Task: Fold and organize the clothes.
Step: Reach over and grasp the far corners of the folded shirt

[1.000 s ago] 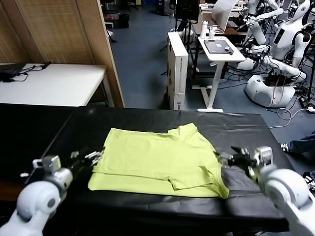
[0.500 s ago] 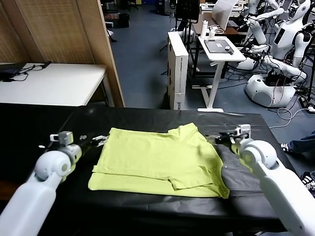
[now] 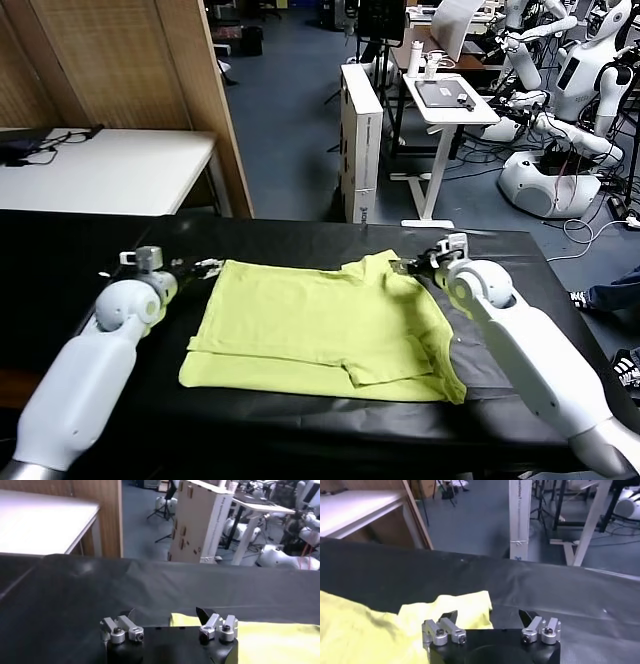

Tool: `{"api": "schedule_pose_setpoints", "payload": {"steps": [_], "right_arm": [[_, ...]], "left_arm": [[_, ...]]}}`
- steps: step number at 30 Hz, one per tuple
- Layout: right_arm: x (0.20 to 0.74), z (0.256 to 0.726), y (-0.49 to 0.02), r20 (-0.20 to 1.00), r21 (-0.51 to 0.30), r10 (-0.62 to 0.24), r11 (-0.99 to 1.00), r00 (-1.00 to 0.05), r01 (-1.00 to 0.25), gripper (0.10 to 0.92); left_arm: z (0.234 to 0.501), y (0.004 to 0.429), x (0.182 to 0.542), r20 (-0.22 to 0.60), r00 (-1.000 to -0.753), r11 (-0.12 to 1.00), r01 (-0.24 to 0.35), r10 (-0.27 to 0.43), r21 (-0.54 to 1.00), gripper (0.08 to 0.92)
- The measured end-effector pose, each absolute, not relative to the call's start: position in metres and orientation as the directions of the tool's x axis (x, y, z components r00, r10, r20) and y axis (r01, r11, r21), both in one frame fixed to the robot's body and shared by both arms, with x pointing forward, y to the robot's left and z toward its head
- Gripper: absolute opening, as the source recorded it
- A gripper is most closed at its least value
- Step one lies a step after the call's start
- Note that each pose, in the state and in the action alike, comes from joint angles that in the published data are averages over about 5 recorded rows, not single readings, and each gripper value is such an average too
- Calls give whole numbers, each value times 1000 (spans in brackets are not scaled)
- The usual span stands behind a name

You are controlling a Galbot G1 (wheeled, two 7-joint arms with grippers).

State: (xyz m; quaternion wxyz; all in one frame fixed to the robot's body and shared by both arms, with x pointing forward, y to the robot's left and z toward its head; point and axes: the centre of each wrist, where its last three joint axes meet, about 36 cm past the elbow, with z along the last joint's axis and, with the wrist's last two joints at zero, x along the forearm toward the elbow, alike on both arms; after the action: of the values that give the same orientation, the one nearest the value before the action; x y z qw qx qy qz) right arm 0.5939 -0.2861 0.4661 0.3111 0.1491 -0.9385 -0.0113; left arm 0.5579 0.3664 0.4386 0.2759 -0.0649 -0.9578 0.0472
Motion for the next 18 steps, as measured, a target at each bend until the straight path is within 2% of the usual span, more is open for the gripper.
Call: {"api": "schedule_pose_setpoints", "payload": {"steps": [8,18], "right_arm": [[590,466,-304,572,139,-331,941,-751,-309,907],[588,459,-318,579,112,-314,945,-753,-308,907]], "left_arm": [[434,353,564,529,-831,984,114,170,-137,907],[428,347,568,536,-826,983,120,175,-137,907]]}}
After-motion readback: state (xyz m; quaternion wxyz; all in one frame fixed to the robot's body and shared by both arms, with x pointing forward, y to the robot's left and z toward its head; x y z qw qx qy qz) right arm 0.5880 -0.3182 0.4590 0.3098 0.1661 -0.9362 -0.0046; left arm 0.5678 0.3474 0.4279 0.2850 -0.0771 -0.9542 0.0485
